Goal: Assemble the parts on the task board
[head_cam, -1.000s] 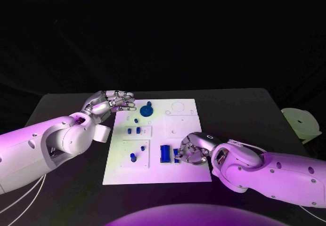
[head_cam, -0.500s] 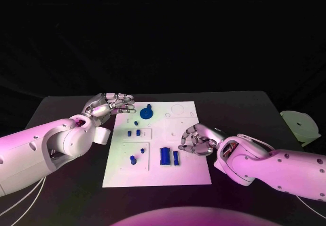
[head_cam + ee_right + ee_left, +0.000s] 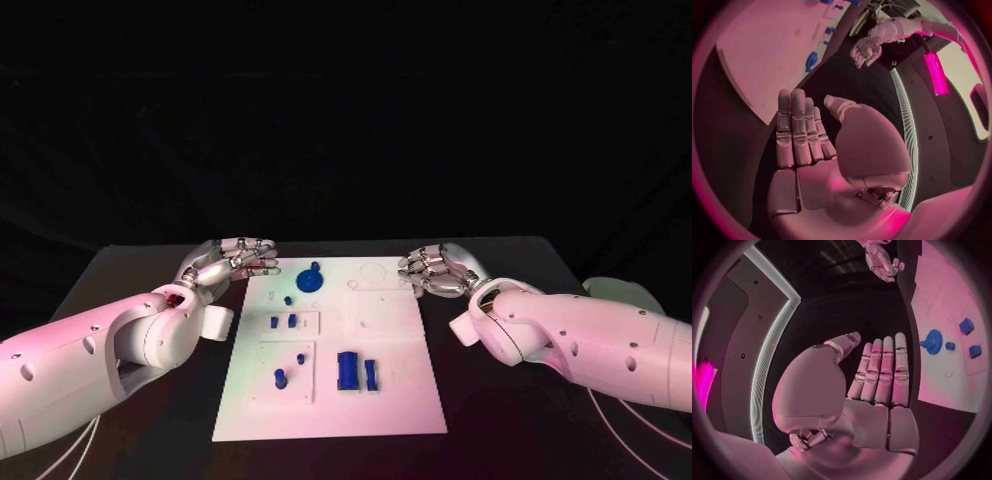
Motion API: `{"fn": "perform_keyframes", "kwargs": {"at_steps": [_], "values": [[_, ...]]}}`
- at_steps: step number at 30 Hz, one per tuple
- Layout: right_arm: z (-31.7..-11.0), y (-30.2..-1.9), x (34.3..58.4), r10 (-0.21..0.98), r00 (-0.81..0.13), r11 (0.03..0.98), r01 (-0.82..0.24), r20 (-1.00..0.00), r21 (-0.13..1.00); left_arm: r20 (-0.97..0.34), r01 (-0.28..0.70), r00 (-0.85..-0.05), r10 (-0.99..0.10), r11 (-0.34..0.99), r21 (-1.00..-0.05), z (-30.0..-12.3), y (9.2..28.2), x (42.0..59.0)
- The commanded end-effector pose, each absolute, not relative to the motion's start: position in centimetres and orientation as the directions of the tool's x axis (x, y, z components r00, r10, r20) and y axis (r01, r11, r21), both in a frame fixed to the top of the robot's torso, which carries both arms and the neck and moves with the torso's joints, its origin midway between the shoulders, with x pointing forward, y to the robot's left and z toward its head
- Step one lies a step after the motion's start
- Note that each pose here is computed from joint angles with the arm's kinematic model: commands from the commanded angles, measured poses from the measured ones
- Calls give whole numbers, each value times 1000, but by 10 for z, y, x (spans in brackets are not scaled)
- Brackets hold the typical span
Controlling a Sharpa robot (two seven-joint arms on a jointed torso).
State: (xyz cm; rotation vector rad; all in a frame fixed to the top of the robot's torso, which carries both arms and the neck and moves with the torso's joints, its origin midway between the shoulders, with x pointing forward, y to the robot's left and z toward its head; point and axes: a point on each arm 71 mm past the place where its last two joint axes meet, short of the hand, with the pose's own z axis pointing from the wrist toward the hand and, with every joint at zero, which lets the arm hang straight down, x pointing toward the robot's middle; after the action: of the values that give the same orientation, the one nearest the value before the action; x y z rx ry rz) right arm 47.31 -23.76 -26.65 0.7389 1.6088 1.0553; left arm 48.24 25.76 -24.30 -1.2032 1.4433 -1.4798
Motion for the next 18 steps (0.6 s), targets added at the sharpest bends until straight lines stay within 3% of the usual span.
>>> {"fn": "perform_keyframes", "kwargs": {"at_steps": [1,9,10,18], "values": [[-268,-241,489,956,-236,176,-4,-172,984,190,-59,-201,-961,-182,-982,-245,265,489],[-273,-241,509,976,-201,79,-5,-79,997,220,-34,-123,-968,-217,-976,-257,269,500],[-274,-243,508,960,-187,213,8,-208,977,180,-79,-177,-968,-168,-983,-258,265,498],[-265,-231,499,977,-148,158,1,-156,987,154,-69,-154,-976,-145,-987,-254,253,494]]}}
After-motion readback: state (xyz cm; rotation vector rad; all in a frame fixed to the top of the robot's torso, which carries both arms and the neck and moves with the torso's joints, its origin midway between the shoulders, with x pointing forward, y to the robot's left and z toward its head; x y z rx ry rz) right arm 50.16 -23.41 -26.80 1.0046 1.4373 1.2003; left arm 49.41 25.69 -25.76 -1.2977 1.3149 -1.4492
